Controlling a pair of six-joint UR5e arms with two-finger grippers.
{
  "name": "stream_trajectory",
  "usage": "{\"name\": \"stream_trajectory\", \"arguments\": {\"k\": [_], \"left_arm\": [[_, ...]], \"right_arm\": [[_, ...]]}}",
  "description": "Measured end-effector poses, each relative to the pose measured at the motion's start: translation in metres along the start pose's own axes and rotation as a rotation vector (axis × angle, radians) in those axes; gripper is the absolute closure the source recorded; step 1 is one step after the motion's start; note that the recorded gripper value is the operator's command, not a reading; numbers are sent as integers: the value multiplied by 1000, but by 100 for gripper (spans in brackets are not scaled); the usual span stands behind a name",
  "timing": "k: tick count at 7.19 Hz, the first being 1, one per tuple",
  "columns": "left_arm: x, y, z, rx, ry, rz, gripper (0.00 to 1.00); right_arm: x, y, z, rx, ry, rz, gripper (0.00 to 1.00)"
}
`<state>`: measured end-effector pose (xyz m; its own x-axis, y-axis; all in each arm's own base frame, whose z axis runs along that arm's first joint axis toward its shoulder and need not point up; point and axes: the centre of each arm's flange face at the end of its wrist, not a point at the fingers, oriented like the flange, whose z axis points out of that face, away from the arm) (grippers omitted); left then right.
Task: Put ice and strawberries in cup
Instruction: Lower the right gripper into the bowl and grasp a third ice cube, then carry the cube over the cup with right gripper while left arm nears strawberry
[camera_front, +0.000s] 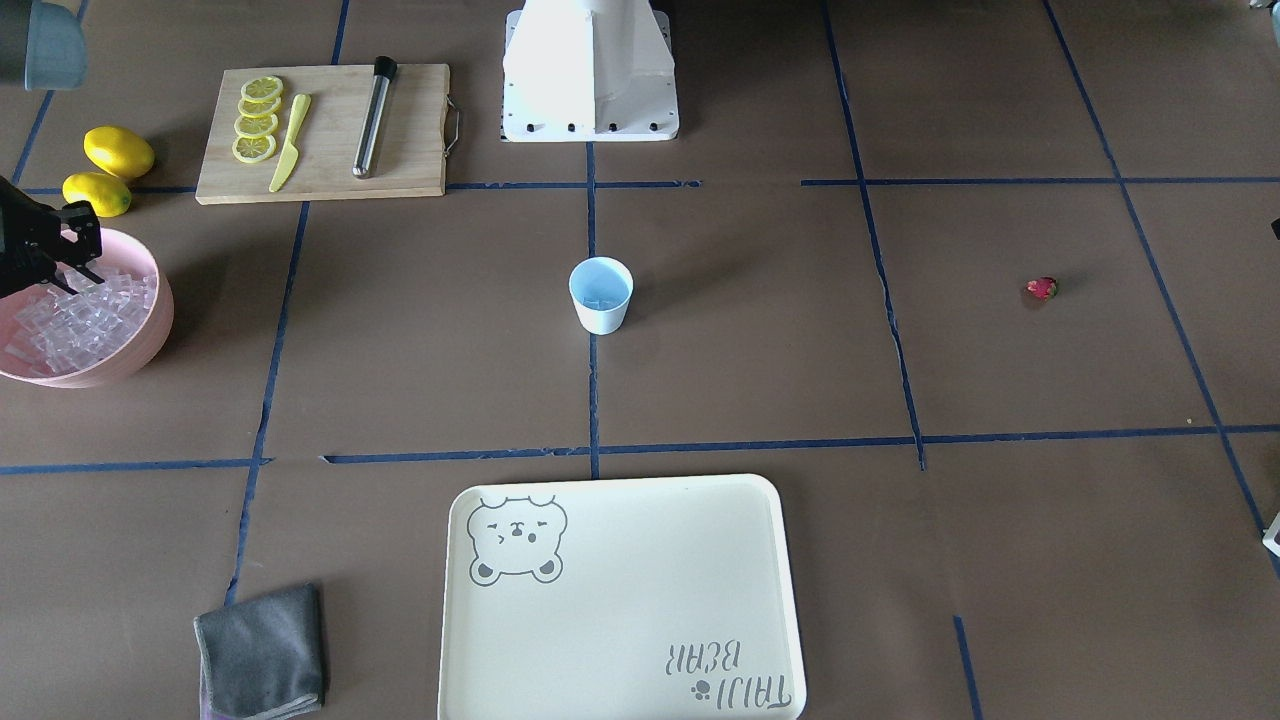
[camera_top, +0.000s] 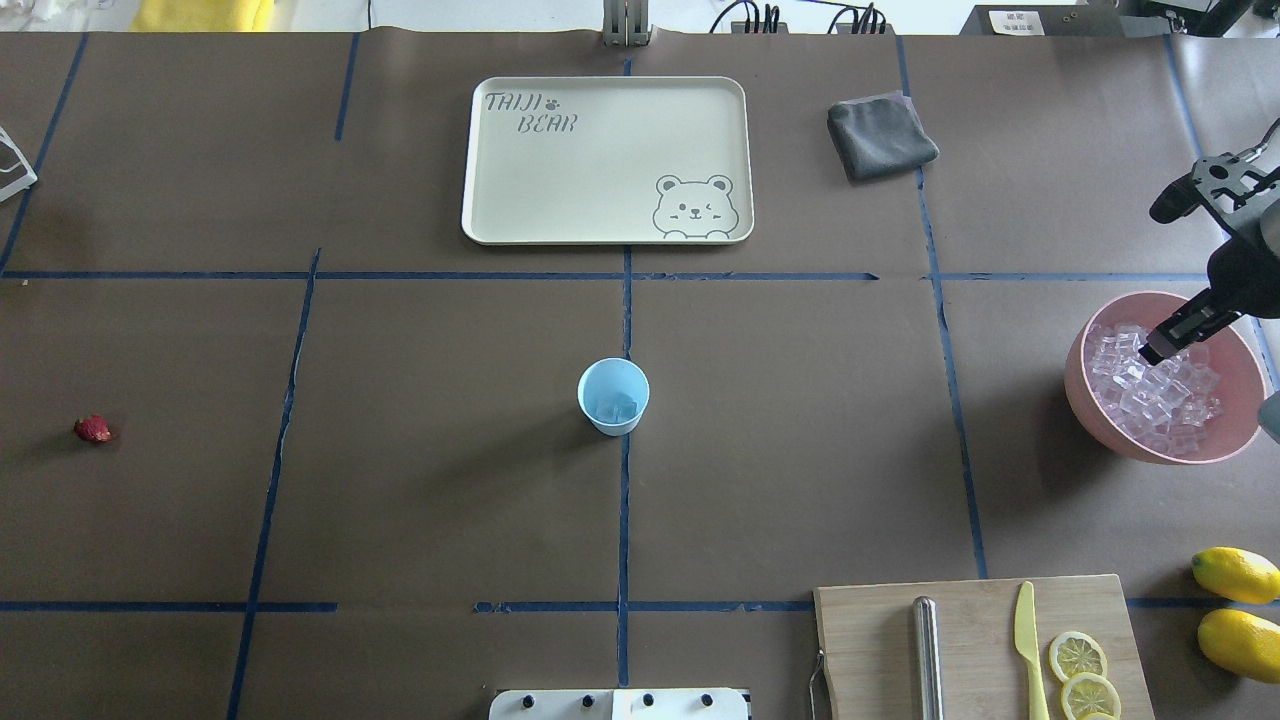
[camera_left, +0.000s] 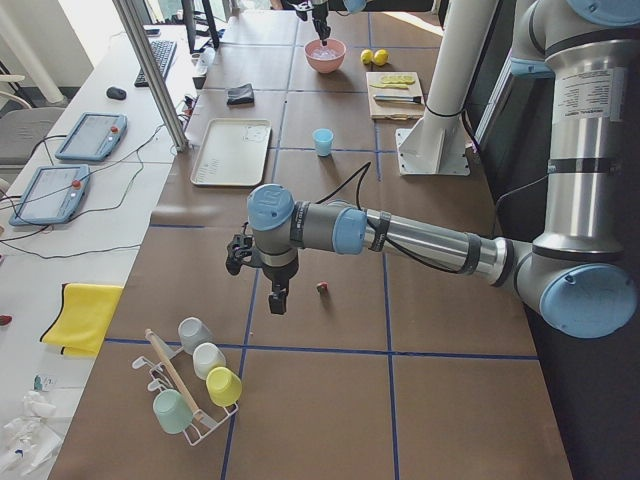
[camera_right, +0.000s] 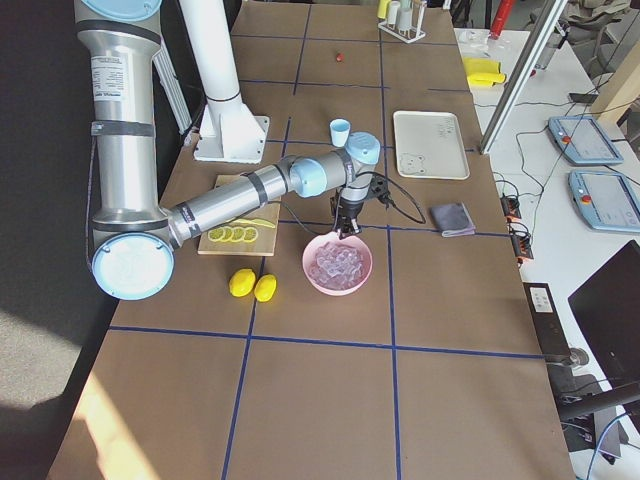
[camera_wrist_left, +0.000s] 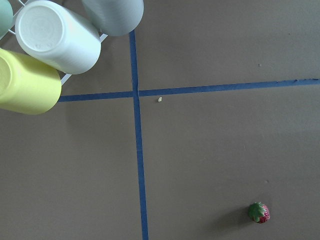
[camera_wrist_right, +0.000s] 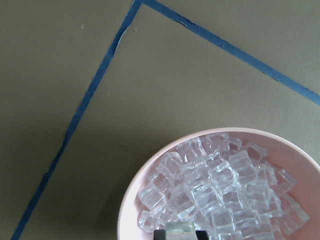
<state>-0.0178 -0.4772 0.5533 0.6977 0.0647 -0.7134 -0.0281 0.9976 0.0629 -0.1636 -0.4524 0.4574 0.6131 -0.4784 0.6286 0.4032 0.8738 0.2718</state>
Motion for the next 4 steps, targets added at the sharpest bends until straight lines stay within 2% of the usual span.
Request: {"name": "stream_trajectory", "arguments": {"k": [2, 4], "left_arm": [[49, 0, 18, -37, 8, -60, 0], [98, 8, 48, -85, 5, -121, 0]], "right_arm": [[-18, 0, -31, 45, -34, 25, 100], [-43, -17, -59, 104, -67, 116, 100]]}}
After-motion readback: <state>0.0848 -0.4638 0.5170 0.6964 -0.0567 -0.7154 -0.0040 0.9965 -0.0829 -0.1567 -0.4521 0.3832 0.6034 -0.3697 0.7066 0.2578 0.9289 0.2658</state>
